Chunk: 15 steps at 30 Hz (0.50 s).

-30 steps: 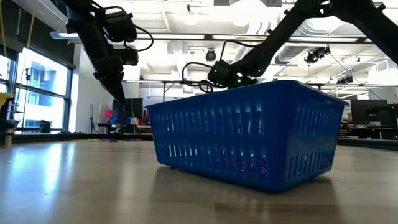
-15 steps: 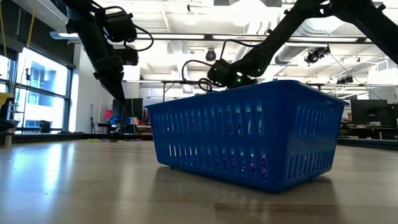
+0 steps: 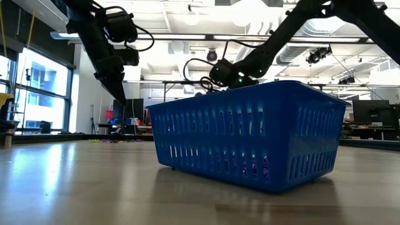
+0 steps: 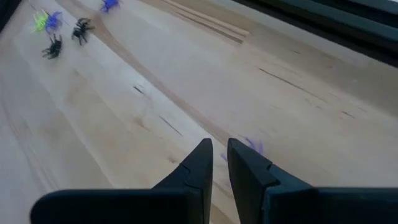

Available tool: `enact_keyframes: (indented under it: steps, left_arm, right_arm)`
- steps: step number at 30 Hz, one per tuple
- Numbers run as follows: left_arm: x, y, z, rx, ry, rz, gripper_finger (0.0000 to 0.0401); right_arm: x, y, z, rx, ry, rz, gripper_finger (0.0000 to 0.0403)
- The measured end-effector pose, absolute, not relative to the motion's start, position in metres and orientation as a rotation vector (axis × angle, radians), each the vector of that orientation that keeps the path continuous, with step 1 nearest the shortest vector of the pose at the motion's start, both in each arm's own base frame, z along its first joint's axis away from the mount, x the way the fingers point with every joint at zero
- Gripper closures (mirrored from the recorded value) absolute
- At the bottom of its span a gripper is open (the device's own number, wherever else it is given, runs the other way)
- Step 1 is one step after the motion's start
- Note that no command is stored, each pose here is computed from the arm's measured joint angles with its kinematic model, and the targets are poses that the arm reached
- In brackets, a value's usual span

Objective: Sort Halloween decoration
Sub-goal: Put the violet spider toy into the blue bin

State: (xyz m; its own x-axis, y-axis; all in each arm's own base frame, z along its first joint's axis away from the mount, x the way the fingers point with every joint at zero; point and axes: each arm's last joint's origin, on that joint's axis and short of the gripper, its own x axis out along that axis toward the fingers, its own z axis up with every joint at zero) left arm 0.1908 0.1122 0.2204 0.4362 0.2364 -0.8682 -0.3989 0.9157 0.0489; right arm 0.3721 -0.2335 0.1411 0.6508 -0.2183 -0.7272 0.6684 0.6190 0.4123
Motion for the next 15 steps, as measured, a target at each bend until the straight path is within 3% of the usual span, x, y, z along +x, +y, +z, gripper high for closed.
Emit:
enact_keyframes:
  steps: [15]
  left_arm:
    - [0.191, 0.112, 0.221, -0.185, 1.039, 0.406, 0.0401]
  right_arm:
    - [0.363, -0.245, 0.134, 0.721, 0.735, -0.438, 0.0357]
